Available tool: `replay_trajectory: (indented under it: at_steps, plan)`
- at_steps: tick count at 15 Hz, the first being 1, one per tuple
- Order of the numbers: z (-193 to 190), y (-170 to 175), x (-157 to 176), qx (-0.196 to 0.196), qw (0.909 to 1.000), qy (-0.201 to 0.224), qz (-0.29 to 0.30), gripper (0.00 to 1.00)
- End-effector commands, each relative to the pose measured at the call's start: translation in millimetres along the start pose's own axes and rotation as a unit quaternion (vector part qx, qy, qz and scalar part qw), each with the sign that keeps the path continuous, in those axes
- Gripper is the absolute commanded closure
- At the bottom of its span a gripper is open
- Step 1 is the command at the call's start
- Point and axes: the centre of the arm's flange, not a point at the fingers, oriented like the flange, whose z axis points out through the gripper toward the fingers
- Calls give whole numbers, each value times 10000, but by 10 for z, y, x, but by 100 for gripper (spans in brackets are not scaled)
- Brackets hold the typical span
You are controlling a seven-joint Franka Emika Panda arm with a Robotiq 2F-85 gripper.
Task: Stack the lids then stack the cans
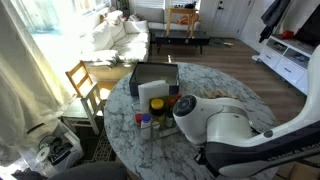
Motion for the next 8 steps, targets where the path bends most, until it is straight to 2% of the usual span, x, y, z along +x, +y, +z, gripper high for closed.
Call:
replay_trajectory:
  at_steps: [1, 5, 8]
  plan:
    - [-152, 170, -43, 29, 9997, 214, 130, 34]
    - [-457, 536, 27, 169, 9978, 476, 434, 4]
    - [-538, 1013, 225, 262, 9924, 721, 967, 0]
